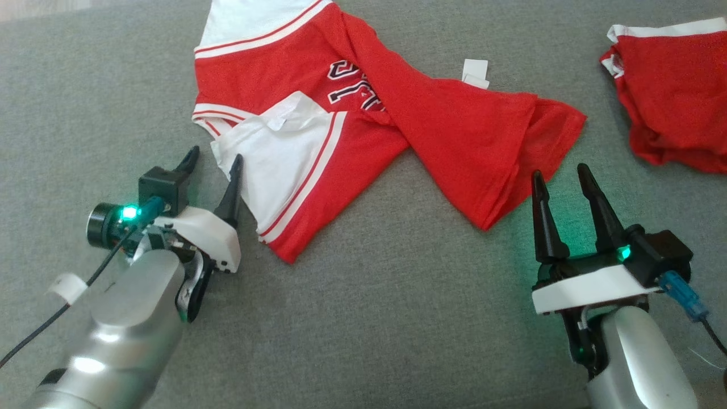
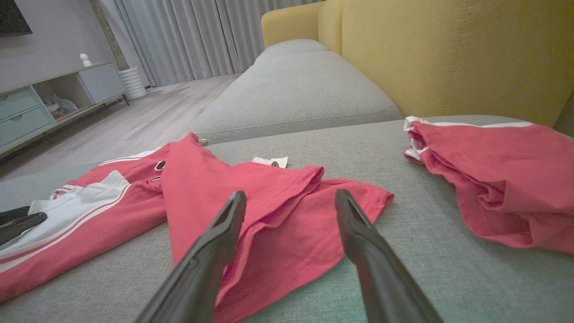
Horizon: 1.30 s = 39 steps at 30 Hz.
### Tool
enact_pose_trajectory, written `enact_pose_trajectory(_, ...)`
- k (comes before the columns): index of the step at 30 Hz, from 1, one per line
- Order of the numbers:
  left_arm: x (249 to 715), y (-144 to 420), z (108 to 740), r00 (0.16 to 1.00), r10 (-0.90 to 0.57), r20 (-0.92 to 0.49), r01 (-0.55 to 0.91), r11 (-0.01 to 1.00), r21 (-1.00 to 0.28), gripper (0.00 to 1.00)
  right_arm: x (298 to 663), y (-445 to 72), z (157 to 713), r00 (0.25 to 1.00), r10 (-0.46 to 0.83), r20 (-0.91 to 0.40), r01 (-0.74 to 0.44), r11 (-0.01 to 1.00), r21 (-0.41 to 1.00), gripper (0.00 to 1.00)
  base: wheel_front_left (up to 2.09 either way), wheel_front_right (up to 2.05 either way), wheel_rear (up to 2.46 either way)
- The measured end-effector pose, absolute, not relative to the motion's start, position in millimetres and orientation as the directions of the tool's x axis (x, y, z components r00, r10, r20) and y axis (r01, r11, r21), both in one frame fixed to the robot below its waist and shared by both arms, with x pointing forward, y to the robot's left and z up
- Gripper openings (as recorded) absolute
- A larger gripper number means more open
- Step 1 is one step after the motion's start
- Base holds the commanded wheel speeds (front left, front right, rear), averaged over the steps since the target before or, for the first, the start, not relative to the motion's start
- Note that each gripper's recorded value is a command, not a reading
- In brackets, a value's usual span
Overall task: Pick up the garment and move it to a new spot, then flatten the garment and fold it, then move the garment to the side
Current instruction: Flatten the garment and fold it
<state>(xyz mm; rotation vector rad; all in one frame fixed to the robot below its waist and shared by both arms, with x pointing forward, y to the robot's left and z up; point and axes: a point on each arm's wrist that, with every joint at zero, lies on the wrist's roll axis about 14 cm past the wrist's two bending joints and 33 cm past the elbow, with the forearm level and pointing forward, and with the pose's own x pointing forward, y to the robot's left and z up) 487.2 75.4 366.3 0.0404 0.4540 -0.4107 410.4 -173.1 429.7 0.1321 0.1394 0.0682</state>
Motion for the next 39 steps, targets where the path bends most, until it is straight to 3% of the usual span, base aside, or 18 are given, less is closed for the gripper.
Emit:
enact_pose_trajectory(6, 490, 72, 363, 0.811, -0.390, -0.436, 0.406, 0.912, -0.061, 1.00, 409, -176, 428, 0.988, 0.070, -0.139, -0.051, 0.990, 0.135, 1.00, 0.00, 0.00, 0.00)
enact_pose_trajectory(7, 491, 72, 363, 0.811, -0.389, -0.437, 0.404, 0.913, -0.061, 0.92, 409, -176, 428, 0.988, 0.070, -0.139, -0.051, 0.990, 0.135, 1.00, 0.00, 0.00, 0.00)
enact_pose_trajectory(8, 492, 71, 364, 0.810, -0.393, -0.436, 0.407, 0.911, -0.065, 0.43, 409, -176, 428, 0.988, 0.070, -0.139, -0.051, 0.990, 0.135, 1.00, 0.00, 0.00, 0.00)
enact_pose_trajectory(10, 492, 70, 364, 0.811, -0.396, -0.431, 0.409, 0.910, -0.066, 0.00, 409, -176, 428, 0.988, 0.069, -0.140, -0.051, 0.990, 0.135, 1.00, 0.00, 0.00, 0.00)
enact_pose_trajectory(25, 500, 68, 404, 0.851, -0.421, -0.314, 0.435, 0.900, -0.025, 0.00, 410, -169, 438, 0.990, 0.087, -0.113, -0.071, 0.988, 0.140, 1.00, 0.00, 0.00, 0.00)
enact_pose_trajectory(34, 531, 70, 547, 0.881, -0.470, 0.058, 0.455, 0.874, 0.171, 0.00, 407, -164, 451, 0.992, 0.100, -0.081, -0.088, 0.986, 0.143, 1.00, 0.00, 0.00, 0.00)
enact_pose_trajectory(39, 514, 79, 585, 0.847, -0.519, 0.114, 0.462, 0.826, 0.323, 0.00, 407, -156, 456, 0.990, 0.122, -0.066, -0.111, 0.983, 0.148, 1.00, 0.00, 0.00, 0.00)
